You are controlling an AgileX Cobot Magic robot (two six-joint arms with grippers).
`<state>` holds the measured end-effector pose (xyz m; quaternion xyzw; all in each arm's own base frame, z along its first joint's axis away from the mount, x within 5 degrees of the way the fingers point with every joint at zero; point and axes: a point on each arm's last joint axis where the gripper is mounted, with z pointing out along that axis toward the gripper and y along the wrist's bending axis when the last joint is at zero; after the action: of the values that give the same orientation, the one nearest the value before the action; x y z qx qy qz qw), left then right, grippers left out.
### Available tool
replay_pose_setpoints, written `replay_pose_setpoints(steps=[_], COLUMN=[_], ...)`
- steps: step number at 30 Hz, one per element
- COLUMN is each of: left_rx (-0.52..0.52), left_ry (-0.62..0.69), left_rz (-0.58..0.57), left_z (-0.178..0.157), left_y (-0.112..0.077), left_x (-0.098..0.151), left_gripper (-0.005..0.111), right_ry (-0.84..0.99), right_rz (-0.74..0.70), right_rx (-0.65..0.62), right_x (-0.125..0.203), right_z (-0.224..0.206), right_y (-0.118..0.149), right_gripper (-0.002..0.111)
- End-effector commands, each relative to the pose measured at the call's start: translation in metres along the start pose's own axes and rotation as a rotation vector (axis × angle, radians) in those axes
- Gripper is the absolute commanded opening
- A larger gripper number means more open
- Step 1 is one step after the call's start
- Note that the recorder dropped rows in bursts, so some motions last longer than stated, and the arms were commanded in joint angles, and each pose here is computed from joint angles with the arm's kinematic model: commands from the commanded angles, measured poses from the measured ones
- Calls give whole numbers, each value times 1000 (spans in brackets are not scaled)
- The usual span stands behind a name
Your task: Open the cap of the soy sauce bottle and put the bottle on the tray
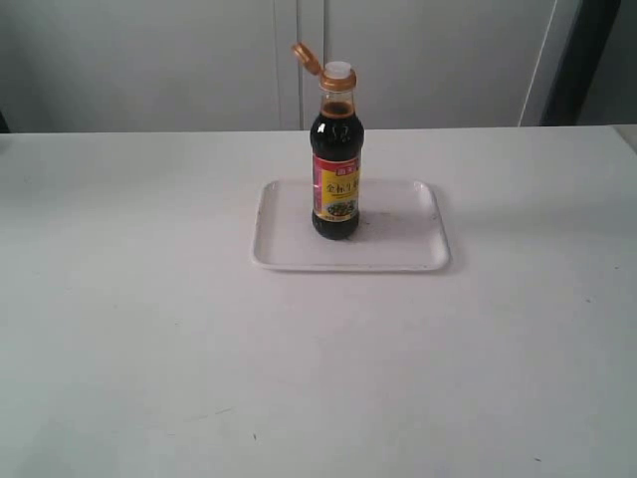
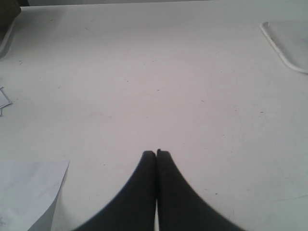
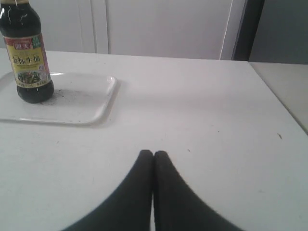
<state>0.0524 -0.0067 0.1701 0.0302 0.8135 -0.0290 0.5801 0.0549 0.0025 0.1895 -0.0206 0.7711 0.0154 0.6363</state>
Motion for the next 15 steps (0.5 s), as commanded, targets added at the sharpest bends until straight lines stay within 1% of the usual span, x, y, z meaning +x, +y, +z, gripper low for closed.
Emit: replay_pose_setpoints(steps=[1, 15], left_rx=[-1, -1], left_ry=[2, 2], left_rz=[-6, -6], left_z=[0, 0], left_y=[0, 0], left_x=[1, 1], left_gripper=[0, 0], right_ry=[37, 58], right_rz=[-13, -13], right_rx=[3, 4], right_x=[5, 7], right_z=[0, 0], right_y=[0, 0], right_gripper=[0, 0])
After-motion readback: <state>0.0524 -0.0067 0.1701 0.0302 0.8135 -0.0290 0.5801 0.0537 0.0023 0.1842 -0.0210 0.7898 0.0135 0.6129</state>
